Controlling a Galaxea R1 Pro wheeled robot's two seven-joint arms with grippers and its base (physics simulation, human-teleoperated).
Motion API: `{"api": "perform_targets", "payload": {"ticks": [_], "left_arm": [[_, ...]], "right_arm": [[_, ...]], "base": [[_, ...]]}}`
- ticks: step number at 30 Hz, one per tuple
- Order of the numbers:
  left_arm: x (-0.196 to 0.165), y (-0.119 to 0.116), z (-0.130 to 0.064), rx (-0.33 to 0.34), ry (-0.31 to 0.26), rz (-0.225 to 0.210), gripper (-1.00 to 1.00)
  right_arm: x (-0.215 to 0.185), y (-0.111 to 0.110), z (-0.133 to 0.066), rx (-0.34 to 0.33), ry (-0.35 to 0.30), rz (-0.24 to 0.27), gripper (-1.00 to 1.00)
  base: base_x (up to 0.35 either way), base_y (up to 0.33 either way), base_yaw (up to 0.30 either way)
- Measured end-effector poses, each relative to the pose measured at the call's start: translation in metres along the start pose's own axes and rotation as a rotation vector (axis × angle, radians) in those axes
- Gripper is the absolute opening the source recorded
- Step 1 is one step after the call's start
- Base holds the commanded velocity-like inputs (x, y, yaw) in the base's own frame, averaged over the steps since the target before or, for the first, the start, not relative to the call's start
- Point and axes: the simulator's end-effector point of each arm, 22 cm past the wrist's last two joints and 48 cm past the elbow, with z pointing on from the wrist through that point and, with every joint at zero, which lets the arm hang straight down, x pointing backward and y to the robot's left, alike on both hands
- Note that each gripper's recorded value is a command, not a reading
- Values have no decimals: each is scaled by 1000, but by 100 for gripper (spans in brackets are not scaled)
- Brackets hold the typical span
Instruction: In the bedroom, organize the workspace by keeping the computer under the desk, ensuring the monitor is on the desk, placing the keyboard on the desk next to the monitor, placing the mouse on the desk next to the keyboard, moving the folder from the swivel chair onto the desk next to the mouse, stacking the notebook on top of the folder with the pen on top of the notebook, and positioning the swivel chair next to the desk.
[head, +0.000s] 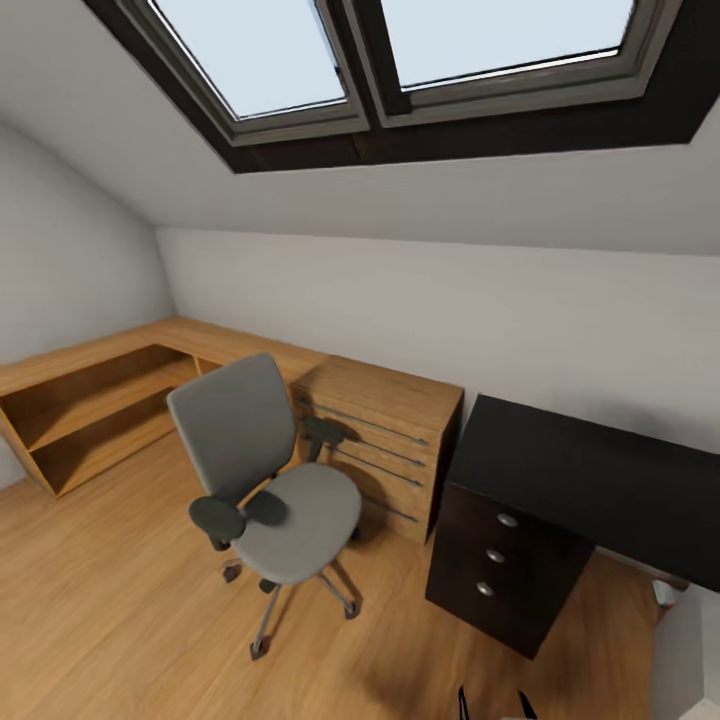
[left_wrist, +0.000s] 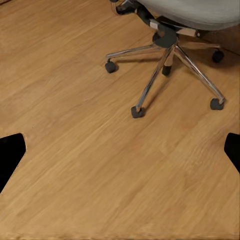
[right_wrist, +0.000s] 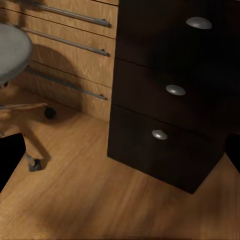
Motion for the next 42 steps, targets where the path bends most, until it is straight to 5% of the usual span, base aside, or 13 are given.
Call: {"api": "perform_targets", "payload": {"ticks": [9,31,42], "left_arm": [[2,2,-1,-6,5,0,100],[1,2,-7,-5,17,4,100],[-6,4,-16,-5,20,3,100]], "right_arm": [[3,-1,-1,0,7,-2,100],[5,1,-6,-10,33,-9,100],[-2,-1,-13,-8,40,-8,100]], "base": [[-252,-45,264],[-7,-2,262],[0,0,36]]}}
